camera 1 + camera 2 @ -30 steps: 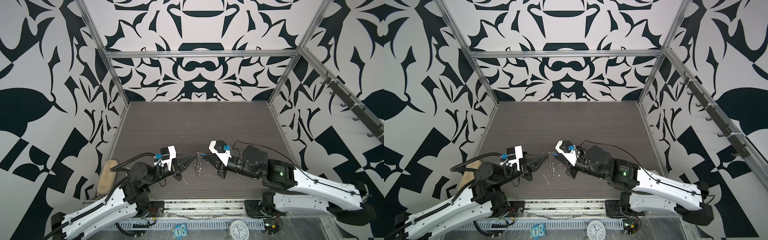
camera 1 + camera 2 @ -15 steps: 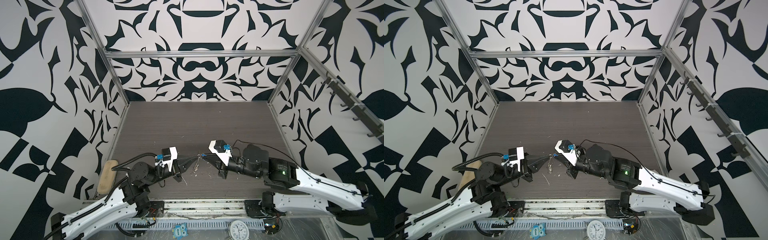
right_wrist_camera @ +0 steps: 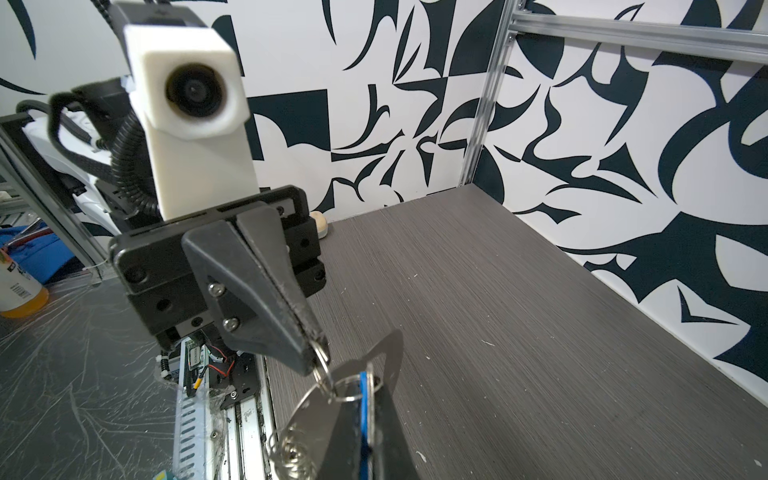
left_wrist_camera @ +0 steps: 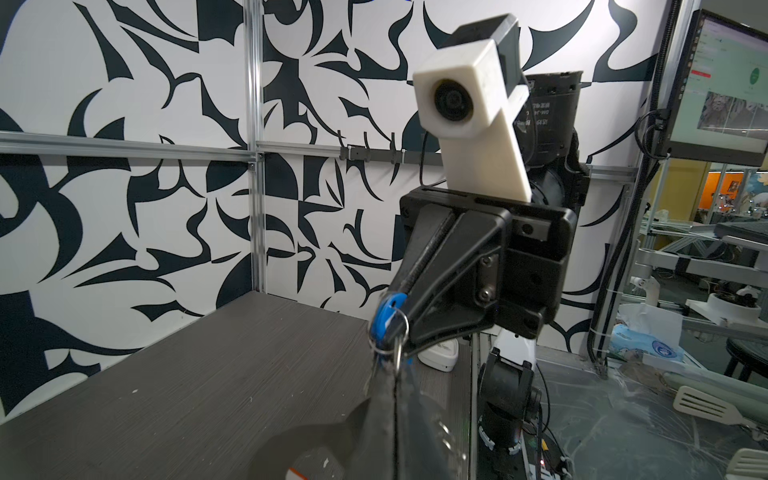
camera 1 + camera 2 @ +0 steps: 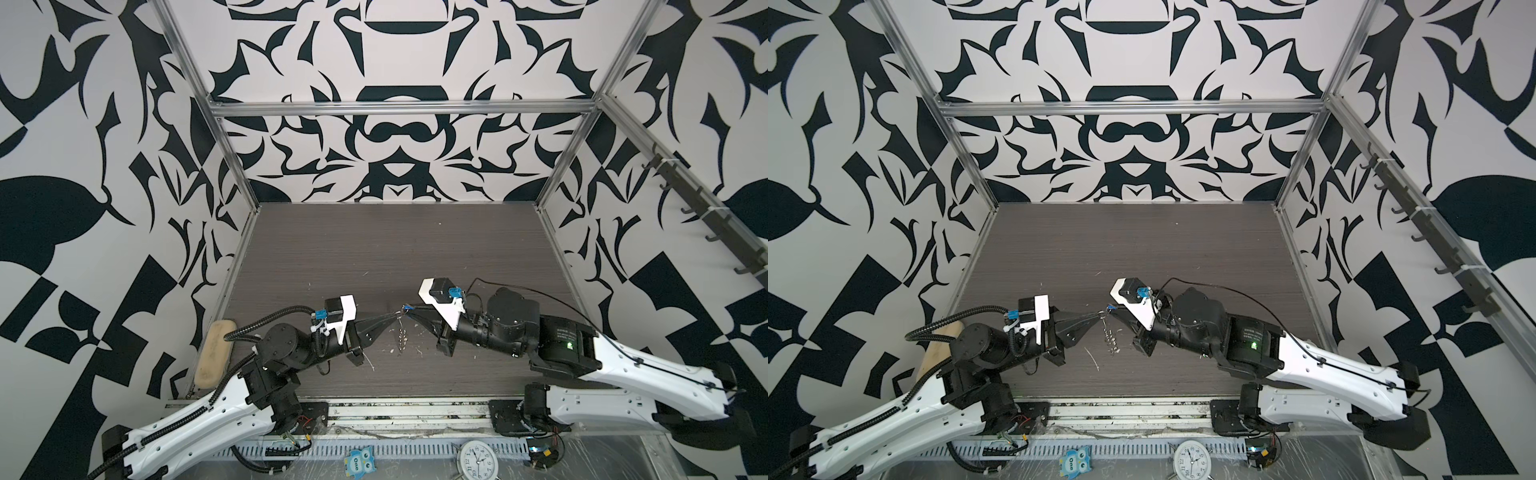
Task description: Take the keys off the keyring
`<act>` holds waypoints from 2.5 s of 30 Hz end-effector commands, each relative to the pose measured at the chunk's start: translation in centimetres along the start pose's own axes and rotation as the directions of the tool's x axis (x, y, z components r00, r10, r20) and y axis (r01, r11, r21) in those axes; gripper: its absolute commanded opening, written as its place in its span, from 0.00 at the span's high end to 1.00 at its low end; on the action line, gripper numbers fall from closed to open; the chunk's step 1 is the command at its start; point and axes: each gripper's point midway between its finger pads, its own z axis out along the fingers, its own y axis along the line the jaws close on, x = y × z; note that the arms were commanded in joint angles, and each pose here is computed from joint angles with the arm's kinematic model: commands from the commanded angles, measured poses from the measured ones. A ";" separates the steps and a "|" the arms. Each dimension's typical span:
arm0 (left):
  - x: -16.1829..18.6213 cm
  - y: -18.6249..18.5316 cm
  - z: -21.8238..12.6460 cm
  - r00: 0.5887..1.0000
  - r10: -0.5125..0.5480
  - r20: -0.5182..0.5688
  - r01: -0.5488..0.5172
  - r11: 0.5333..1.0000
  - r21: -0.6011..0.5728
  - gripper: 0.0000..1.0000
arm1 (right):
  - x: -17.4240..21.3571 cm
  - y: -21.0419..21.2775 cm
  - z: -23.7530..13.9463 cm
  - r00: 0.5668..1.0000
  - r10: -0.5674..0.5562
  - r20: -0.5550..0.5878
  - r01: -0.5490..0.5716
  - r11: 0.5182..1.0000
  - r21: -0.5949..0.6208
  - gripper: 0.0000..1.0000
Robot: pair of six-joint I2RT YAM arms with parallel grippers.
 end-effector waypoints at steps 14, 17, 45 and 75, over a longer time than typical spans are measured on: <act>-3.2 -3.2 -1.4 0.994 -0.013 0.106 -0.004 0.988 0.157 1.00 | -2.0 -0.9 -0.9 0.997 0.020 0.081 -0.023 0.999 0.036 1.00; -3.7 -3.7 -1.6 0.992 -0.020 0.121 -0.003 0.984 0.181 1.00 | -1.8 -1.1 -1.0 0.996 0.023 0.082 -0.027 0.999 0.041 1.00; -5.2 -4.7 -1.3 0.988 -0.069 0.142 0.032 0.968 0.247 1.00 | -2.3 -2.1 -1.9 0.995 0.035 0.098 -0.042 0.997 0.071 1.00; -5.6 -4.9 -1.7 0.983 -0.087 0.163 0.041 0.964 0.264 1.00 | -0.5 -4.3 0.4 0.999 0.047 -0.014 -0.043 0.978 0.205 1.00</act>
